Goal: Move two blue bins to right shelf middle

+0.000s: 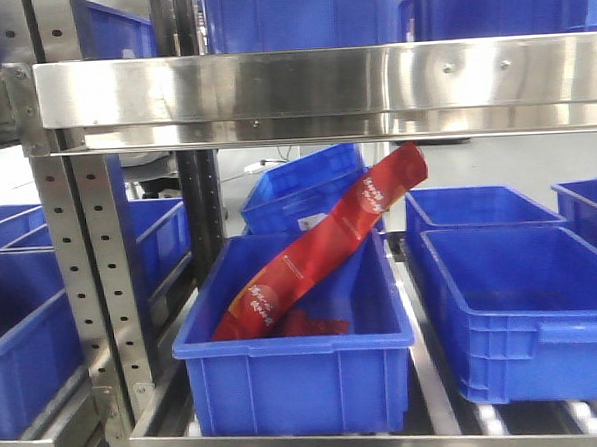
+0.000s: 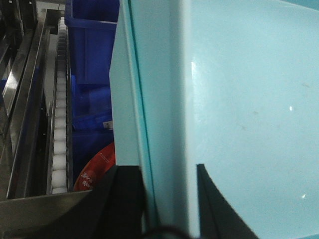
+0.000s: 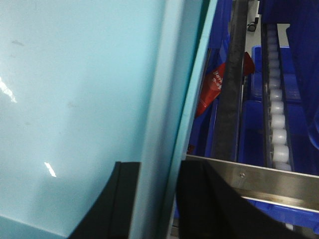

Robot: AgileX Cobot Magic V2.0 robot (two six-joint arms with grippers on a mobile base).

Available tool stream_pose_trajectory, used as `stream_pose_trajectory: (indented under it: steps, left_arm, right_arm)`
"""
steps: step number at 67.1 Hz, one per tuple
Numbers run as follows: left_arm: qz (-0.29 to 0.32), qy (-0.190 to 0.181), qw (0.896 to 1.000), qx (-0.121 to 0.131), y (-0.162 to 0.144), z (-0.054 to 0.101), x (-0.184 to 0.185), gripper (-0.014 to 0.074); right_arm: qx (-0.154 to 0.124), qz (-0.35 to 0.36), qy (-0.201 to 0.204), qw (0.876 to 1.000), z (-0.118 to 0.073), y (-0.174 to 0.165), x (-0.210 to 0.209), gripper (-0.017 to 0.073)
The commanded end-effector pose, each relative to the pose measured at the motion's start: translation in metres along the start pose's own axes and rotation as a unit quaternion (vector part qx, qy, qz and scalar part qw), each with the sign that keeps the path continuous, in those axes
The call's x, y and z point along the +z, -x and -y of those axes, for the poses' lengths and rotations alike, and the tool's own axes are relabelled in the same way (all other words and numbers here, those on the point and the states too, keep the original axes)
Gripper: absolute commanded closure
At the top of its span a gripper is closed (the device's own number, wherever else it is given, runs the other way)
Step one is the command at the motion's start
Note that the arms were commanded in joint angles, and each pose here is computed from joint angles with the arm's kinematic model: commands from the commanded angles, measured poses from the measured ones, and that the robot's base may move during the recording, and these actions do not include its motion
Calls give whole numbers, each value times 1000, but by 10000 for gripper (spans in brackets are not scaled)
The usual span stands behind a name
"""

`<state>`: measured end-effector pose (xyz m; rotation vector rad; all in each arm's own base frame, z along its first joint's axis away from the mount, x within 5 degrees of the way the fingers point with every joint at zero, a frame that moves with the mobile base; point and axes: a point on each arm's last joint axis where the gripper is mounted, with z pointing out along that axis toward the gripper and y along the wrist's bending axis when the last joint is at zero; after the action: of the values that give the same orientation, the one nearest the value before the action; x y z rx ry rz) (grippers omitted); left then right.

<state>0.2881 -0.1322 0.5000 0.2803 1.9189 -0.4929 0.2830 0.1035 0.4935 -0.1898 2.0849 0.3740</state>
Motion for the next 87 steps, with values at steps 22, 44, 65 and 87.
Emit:
stream_pose_trajectory:
  steps: [22, 44, 65, 87]
  left_arm:
    - [86, -25, 996, -19, 20, 7, -17, 704]
    - [86, -25, 996, -19, 20, 7, -17, 704]
    - [86, -25, 996, -19, 20, 7, -17, 704]
    - [86, -25, 996, -19, 20, 7, -17, 704]
  right_arm:
    - [-4, 36, 5, 999, -1, 8, -7, 713]
    - [-4, 36, 5, 999, -1, 8, -7, 713]
    - [-4, 36, 5, 999, -1, 8, -7, 713]
    - [-4, 36, 5, 999, -1, 8, -7, 713]
